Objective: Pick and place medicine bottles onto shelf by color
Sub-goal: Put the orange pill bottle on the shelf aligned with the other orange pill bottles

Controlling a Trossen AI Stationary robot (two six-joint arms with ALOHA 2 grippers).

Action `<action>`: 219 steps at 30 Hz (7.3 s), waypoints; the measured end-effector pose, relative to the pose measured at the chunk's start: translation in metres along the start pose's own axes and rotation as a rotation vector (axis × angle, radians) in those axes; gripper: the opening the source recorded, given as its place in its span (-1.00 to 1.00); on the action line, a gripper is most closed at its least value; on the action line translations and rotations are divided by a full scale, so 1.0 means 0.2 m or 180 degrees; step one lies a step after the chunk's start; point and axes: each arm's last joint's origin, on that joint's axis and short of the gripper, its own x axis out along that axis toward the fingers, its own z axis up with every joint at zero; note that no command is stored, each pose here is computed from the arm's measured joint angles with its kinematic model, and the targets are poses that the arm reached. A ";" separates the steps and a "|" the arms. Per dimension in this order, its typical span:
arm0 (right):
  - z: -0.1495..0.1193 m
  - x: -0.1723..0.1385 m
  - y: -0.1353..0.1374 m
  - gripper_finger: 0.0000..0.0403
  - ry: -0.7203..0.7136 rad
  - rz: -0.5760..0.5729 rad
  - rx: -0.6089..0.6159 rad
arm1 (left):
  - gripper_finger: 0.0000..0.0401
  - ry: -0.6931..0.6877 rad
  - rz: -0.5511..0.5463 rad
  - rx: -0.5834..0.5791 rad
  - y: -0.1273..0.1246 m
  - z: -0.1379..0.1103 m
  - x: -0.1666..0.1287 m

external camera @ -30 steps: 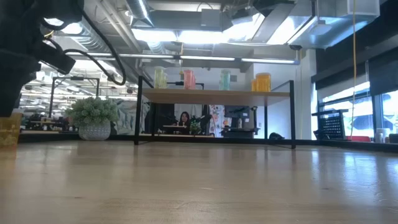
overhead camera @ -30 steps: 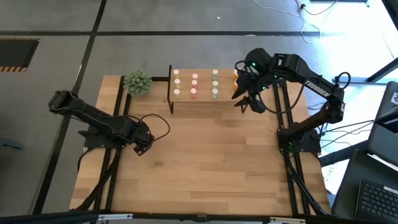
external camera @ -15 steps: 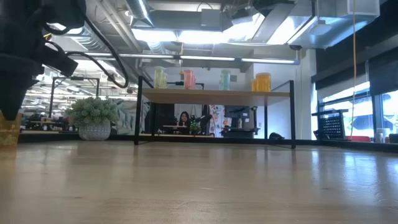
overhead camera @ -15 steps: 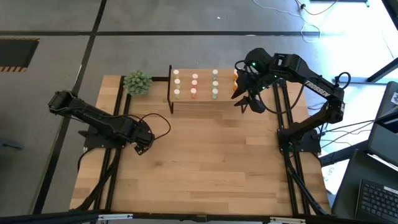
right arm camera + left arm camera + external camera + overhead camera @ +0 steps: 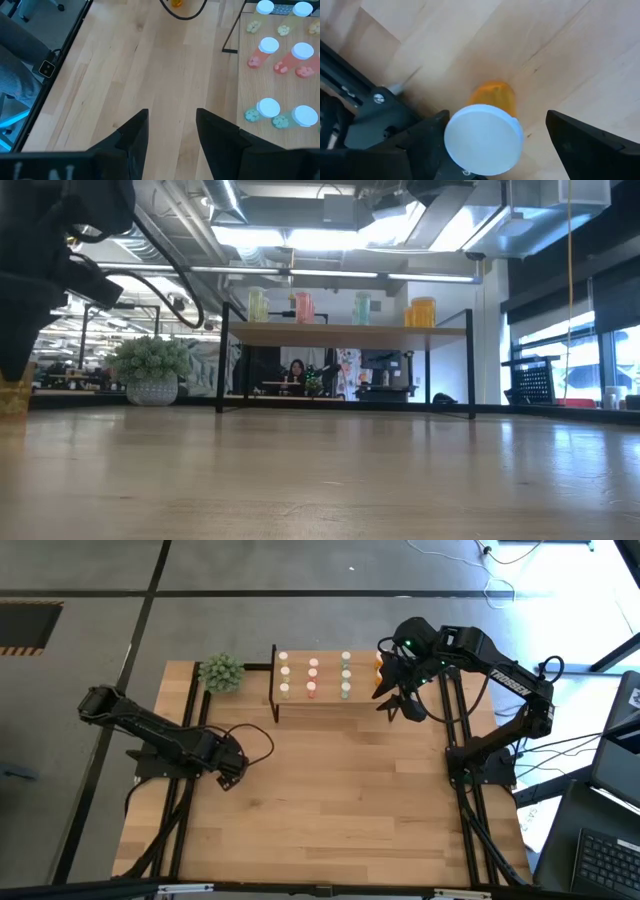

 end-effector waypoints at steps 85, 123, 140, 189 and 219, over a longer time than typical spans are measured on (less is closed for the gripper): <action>0.05 0.01 0.00 -0.17 -0.0355 0.0169 -0.0170 | -0.01 -0.1668 -0.1321 0.1031 -0.49 0.80 -0.90; 0.13 0.30 0.07 0.08 0.0004 0.0135 0.0053 | -0.01 -0.2020 -0.1339 0.0916 -0.43 0.85 -0.95; 0.18 0.50 0.08 0.08 -0.0463 0.0200 -0.0126 | -0.01 -0.2535 -0.1386 0.0864 -0.37 0.83 -1.07; 0.23 0.71 0.05 -0.06 -0.0517 0.0268 0.0101 | -0.01 -0.2692 -0.1375 0.0909 -0.38 0.84 -1.09; 0.23 0.71 0.05 -0.06 -0.0526 0.0270 0.0095 | 0.04 -0.2691 -0.1342 0.1043 -0.39 0.84 -1.08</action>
